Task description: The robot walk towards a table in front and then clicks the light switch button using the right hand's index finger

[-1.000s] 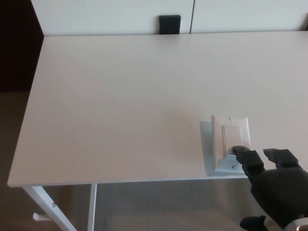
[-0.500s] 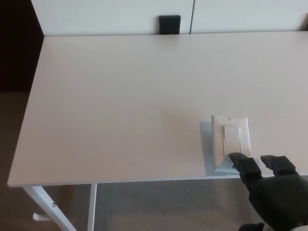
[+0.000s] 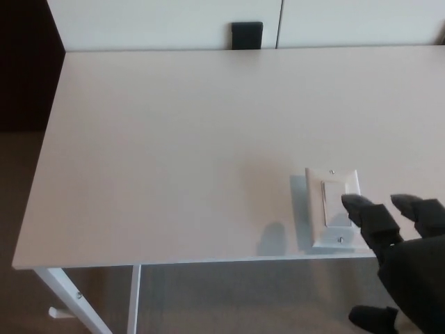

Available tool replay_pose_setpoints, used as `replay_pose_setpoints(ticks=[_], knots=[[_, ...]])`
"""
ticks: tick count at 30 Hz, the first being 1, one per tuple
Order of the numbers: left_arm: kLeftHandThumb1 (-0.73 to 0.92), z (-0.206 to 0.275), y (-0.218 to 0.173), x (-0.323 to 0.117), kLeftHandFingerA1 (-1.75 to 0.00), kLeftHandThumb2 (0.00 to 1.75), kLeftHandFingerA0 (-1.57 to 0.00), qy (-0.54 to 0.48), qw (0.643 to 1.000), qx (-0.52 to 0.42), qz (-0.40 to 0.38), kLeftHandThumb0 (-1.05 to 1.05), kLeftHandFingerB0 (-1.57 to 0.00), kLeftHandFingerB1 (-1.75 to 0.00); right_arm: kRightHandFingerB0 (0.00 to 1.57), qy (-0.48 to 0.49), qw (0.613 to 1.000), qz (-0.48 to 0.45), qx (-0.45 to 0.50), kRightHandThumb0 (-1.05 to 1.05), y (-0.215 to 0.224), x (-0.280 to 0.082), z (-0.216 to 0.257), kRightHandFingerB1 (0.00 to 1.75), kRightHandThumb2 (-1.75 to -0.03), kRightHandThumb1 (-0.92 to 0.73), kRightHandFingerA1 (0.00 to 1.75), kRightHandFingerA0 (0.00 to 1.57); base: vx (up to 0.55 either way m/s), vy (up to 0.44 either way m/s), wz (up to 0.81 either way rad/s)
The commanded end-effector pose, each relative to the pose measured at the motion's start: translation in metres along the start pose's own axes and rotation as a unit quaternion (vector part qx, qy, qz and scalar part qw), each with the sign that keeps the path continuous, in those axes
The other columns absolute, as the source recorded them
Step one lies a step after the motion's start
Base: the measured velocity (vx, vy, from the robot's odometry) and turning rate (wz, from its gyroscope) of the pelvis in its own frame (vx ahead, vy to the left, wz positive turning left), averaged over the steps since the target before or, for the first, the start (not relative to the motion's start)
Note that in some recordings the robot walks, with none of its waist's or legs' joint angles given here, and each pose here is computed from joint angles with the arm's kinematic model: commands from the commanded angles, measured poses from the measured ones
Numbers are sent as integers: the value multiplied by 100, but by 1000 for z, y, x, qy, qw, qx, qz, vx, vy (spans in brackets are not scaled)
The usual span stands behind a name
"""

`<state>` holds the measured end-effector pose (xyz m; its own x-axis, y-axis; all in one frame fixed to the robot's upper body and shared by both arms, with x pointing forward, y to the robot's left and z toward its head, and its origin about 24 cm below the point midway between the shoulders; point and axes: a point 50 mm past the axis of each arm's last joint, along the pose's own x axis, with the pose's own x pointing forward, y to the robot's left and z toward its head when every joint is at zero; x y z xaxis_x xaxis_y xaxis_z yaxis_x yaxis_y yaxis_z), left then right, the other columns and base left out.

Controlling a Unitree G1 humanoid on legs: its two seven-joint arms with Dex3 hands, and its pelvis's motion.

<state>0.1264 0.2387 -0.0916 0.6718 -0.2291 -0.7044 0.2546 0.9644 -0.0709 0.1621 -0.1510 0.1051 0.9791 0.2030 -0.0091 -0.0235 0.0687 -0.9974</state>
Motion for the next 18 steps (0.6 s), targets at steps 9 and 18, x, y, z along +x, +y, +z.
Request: replay_pose_setpoints(ticks=[9, 18], knots=[[23, 1, 7, -4, -108, 86, -25, 3, 1000, 11, 9, -62, -23, -83, 0, -26, 995, 36, 88, -82, -1, -69, 8, 45, -86, -44, 54, 0, 0, 0, 0], [22, 6, 9, 3, -112, 85, -27, 2, 1000, 14, 14, -65, -21, -83, 9, 59, 976, 156, 143, -62, 87, -71, -31, 50, -54, -45, 52, 0, 0, 0, 0]])
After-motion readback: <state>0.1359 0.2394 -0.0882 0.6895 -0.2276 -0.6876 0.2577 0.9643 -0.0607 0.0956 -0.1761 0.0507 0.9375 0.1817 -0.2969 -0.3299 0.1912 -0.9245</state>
